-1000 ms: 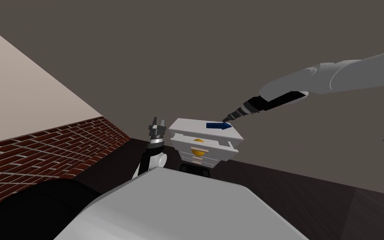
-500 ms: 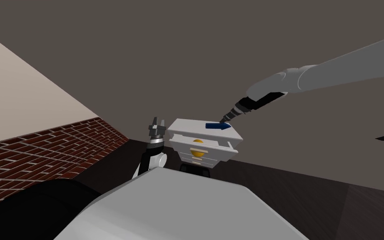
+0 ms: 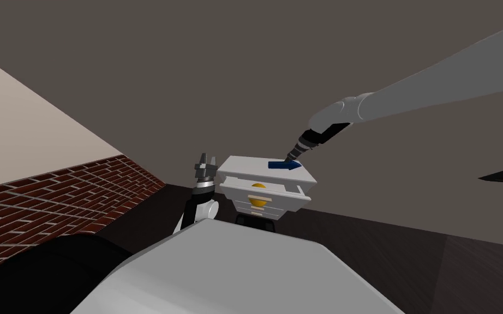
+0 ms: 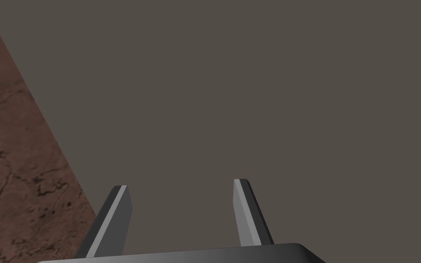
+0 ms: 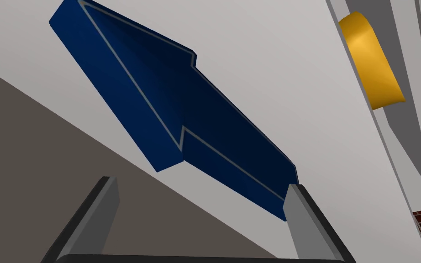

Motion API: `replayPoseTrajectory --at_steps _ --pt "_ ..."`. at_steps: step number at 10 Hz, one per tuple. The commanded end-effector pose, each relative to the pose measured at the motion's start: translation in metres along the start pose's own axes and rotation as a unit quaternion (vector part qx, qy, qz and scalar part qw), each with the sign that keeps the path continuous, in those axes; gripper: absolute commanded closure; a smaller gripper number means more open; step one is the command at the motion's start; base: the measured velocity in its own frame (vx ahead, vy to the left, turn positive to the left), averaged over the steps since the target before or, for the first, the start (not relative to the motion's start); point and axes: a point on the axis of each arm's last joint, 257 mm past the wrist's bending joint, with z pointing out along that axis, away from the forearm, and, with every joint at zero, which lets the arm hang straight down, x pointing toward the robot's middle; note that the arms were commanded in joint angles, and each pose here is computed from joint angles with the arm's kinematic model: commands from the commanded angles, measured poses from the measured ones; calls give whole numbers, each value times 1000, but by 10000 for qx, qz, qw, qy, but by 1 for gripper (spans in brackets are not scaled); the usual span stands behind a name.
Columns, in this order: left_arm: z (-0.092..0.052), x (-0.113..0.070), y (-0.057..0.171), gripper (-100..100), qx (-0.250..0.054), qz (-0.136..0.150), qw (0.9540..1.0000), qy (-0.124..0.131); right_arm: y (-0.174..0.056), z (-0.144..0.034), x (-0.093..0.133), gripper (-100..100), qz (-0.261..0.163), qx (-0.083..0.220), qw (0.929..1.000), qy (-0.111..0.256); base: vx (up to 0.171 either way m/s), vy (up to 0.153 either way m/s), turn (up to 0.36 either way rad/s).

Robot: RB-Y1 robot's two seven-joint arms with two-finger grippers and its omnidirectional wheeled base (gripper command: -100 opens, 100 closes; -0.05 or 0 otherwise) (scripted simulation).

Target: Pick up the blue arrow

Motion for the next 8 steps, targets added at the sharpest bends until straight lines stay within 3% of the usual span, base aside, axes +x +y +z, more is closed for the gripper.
replayPoseTrajectory --at_steps 1,4,5,6,7,8 --pt "0 0 0 0 0 0 10000 0 8 8 -2 -100 -120 -10 9997 215 34 -2 -77" --pt "0 0 0 0 0 0 10000 0 24 23 3 -100 -290 -96 9978 597 40 -1 -98" --pt "0 0 0 0 0 0 10000 0 19 19 0 -100 -263 -59 9984 505 19 4 -23" --pt "0 0 0 0 0 0 10000 0 20 20 0 0 -266 -71 9982 526 0 0 0" --pt "0 0 0 0 0 0 10000 0 16 30 7 -100 -241 -58 9983 527 3 15 39" --pt "0 0 0 0 0 -1 10000 0 14 34 10 -100 -232 -54 9983 528 1 26 37"
